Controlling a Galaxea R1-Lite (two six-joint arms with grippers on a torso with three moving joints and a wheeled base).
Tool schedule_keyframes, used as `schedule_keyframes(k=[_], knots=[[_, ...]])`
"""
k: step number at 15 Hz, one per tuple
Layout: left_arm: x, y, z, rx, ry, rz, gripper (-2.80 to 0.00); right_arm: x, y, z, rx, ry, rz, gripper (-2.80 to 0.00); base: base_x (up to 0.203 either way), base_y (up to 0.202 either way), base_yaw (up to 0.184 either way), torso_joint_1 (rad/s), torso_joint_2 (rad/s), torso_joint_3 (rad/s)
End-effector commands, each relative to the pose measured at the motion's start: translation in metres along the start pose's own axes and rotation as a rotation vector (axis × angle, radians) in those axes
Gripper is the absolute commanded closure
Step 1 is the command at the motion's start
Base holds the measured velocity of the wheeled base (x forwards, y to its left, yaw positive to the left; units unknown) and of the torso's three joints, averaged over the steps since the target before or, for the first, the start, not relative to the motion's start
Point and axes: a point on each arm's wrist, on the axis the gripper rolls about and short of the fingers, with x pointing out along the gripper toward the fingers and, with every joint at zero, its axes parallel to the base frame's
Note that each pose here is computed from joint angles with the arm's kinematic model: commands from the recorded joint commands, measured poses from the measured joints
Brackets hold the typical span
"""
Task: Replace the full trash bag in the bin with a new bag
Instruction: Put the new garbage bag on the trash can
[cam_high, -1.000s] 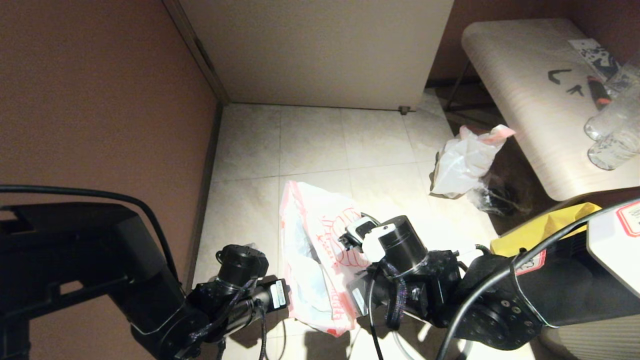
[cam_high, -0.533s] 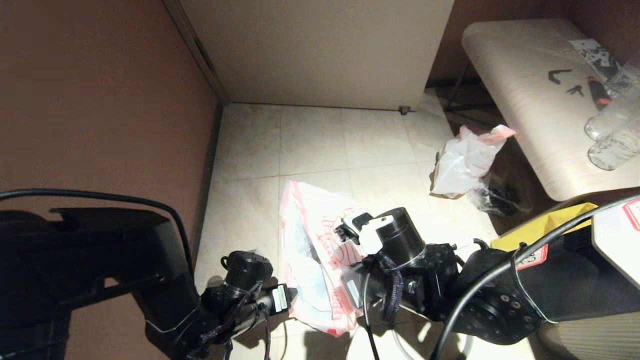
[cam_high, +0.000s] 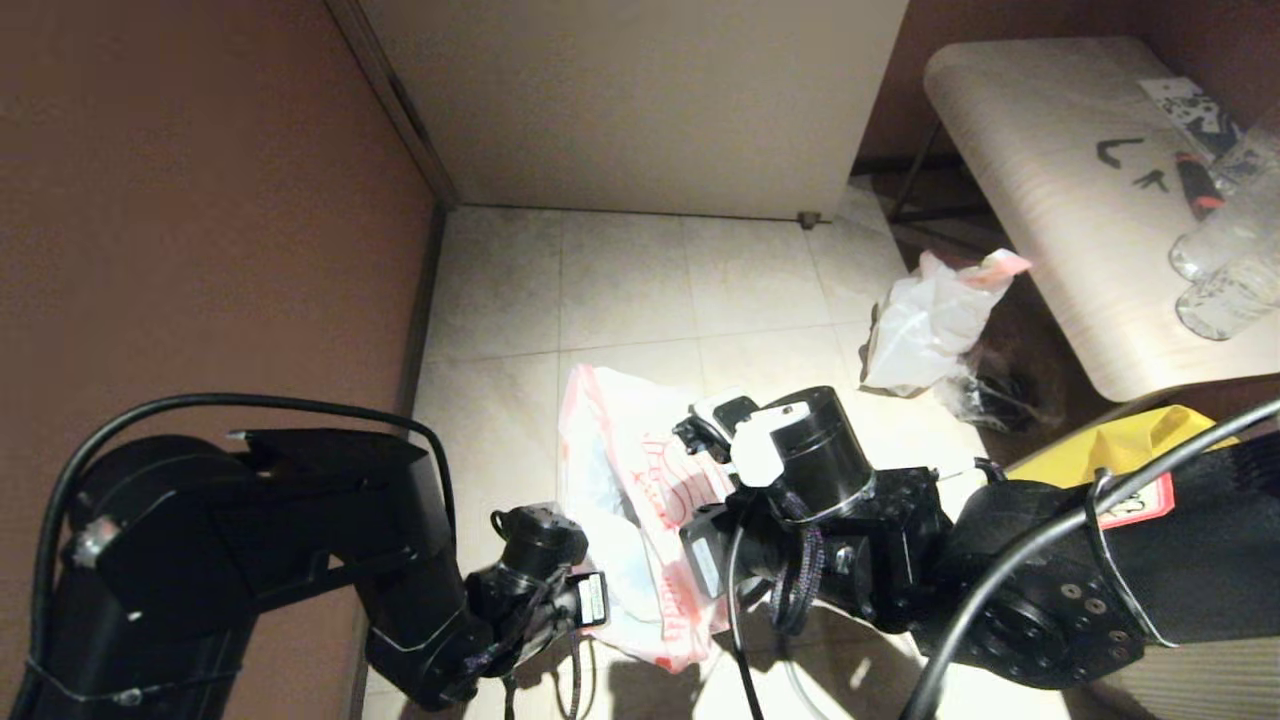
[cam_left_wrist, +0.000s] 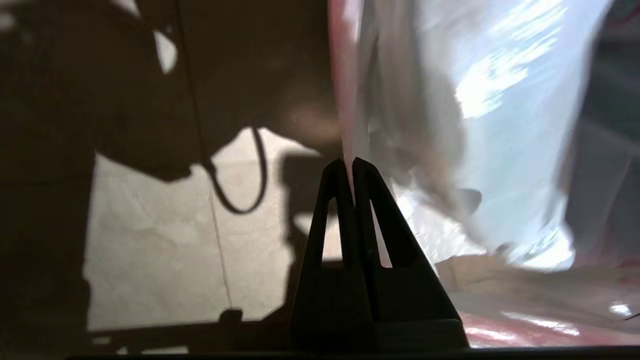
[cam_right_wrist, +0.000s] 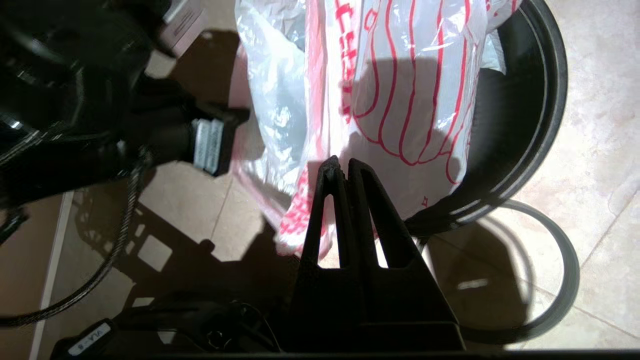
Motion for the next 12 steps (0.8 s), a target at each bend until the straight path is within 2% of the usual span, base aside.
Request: schedule_keyframes(k=[1,3,4,8,9,12], knots=[[-0.005,-0.018,0.016,0.000,-0.058,-0.031,0.00,-0.012,-0.002,-0.003,-0.006,0.024,-0.002,0.00,0.000,0.000,0.000,0.000,0.00,0.000],[-0.029,-0.032,0.031,-0.014,-0.101,-0.076,0.00,-0.012,0.002,-0.017,-0.033,0.092,0.001,0.00,0.000,0.000,0.000,0.000,0.00,0.000],[-0.036,-0.034,0.035,-0.028,-0.113,-0.087,0.00,-0.007,0.003,-0.021,-0.039,0.107,0.001,0.00,0.000,0.000,0.000,0.000,0.00,0.000],[-0.032,-0.016,0.040,-0.073,-0.081,-0.102,0.00,0.027,0.014,-0.029,-0.056,0.134,-0.036,0.00,0.000,0.000,0.000,0.000,0.00,0.000],[-0.031,-0.010,0.042,-0.092,-0.076,-0.102,0.00,0.033,0.016,-0.028,-0.057,0.130,-0.041,-2.80,0.000,0.000,0.000,0.000,0.00,0.000],[-0.029,0.001,0.039,-0.116,-0.046,-0.102,0.00,0.051,0.020,-0.036,-0.075,0.160,-0.041,-2.80,0.000,0.000,0.000,0.000,0.00,0.000]])
